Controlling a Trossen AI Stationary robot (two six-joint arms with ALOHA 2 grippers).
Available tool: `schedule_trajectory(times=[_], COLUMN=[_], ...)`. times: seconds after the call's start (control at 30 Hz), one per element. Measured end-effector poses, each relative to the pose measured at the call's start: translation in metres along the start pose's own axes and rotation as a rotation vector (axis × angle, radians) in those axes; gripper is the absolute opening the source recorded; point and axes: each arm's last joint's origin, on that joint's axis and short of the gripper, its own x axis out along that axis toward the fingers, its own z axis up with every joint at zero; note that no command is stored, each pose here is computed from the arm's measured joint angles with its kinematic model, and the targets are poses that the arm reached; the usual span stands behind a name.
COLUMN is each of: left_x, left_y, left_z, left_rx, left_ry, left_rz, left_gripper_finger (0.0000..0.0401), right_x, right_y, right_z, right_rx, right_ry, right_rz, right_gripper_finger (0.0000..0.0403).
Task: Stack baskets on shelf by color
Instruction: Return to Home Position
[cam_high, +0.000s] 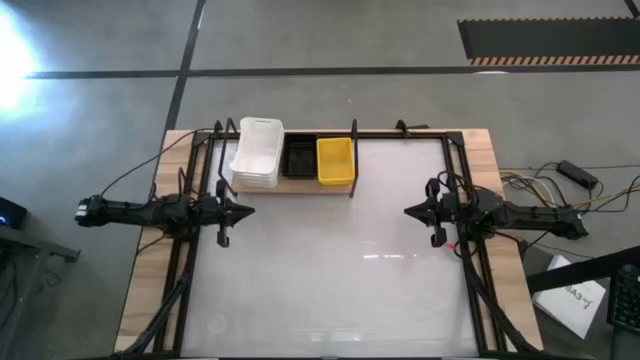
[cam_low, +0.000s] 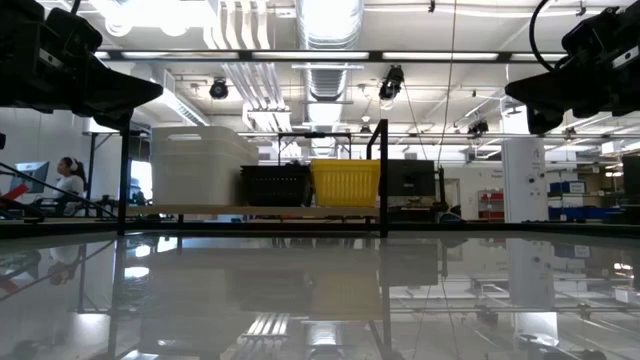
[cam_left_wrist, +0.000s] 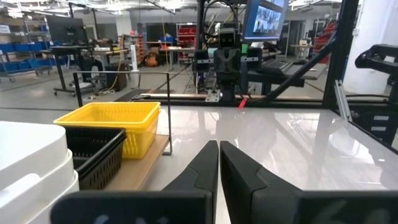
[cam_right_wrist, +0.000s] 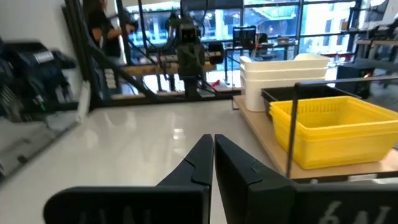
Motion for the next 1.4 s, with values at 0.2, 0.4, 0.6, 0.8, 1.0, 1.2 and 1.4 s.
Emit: schedule_trajectory(times=[0.2, 0.4, 0.6, 0.8, 1.0, 1.2, 1.4], left_x=[0.0001, 0.0001, 0.0004, 0.0005, 0.0005, 0.0005, 0.0005], left_y=[0.0000, 0.0000, -0.0001, -0.0001, -0.0001, -0.0001, -0.0001], left_z=[-0.0001, 0.0001, -0.0003, -0.0004, -0.0004, -0.0004, -0.0004], left_rx=[0.000, 0.000, 0.001, 0.001, 0.001, 0.001, 0.001], left_ry=[0.002, -0.001, 0.005, 0.005, 0.006, 0.006, 0.005], left_rz=[0.000, 0.000, 0.000, 0.000, 0.000, 0.000, 0.000], left_gripper_finger=[0.0000, 0.0000, 0.0000, 0.0000, 0.0000, 0.0000, 0.0000], right_x=[0.0030, 0.0040, 0.0040, 0.0041, 0.0041, 0.0041, 0.0041], right_y=[-0.0004, -0.0005, -0.0005, -0.0004, -0.0004, -0.0004, -0.0004], right_z=[-0.0039, -0.0055, -0.0054, -0.0053, -0.0053, -0.0052, -0.0052], right_rx=[-0.041, -0.040, -0.040, -0.040, -0.040, -0.040, -0.040], right_ry=[0.053, 0.073, 0.072, 0.071, 0.071, 0.070, 0.070], right_rz=[-0.004, -0.004, -0.003, 0.000, 0.000, 0.000, 0.000], right_gripper_finger=[0.0009, 0.0009, 0.0009, 0.0009, 0.0009, 0.0009, 0.0009])
